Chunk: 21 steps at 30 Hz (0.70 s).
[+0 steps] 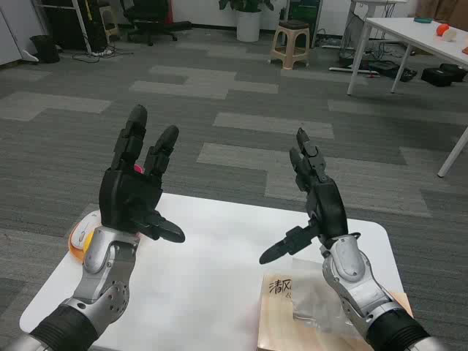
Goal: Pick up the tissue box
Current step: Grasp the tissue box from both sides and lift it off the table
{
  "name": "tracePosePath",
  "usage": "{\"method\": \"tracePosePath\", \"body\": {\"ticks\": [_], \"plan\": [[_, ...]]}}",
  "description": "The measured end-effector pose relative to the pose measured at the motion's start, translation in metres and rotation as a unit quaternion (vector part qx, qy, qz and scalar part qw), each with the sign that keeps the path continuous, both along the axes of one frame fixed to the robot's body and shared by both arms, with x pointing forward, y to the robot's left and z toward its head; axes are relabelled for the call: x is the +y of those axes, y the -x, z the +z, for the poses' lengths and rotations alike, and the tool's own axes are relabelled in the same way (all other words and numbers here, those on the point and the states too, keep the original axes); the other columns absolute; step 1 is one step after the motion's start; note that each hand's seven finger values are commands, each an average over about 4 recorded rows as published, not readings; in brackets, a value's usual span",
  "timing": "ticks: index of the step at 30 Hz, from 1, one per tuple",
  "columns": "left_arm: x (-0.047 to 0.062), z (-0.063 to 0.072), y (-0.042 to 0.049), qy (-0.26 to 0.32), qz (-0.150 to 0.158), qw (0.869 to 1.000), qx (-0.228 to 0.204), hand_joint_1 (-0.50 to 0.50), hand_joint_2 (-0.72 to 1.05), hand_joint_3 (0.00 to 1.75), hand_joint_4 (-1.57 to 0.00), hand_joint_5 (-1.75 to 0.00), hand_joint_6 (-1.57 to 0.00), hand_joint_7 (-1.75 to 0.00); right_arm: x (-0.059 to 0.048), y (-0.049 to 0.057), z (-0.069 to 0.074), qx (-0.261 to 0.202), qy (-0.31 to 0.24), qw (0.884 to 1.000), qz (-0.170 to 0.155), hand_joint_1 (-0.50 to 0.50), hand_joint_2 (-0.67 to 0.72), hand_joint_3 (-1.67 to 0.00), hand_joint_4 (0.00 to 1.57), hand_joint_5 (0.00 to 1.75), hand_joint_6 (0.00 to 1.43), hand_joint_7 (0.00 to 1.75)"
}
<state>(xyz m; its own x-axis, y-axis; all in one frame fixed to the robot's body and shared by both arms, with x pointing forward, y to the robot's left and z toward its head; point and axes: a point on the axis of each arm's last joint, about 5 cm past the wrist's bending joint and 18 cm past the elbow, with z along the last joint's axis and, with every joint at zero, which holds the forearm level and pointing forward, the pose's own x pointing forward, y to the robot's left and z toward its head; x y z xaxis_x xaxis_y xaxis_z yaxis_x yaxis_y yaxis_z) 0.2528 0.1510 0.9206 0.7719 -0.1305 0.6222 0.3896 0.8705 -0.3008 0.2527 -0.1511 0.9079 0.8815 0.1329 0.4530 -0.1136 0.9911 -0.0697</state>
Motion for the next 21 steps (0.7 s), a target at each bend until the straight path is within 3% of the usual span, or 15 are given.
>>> {"method": "tracePosePath", "body": {"ticks": [6,21], "plan": [[-0.013,0.000,0.0019,0.046,0.032,0.998,0.016,0.50,-0.72,0.00,0.00,-0.51,0.00,-0.14,0.001,0.006,0.013,-0.049,-0.071,0.996,-0.037,-0.42,0.22,-0.10,0.20,0.00,0.00,0.03],[-0.014,0.000,0.0017,0.048,0.031,0.998,0.015,0.50,-0.72,0.00,0.00,-0.51,0.00,-0.14,0.000,0.007,0.013,-0.050,-0.073,0.995,-0.038,-0.42,0.22,-0.08,0.20,0.00,0.00,0.05]]}}
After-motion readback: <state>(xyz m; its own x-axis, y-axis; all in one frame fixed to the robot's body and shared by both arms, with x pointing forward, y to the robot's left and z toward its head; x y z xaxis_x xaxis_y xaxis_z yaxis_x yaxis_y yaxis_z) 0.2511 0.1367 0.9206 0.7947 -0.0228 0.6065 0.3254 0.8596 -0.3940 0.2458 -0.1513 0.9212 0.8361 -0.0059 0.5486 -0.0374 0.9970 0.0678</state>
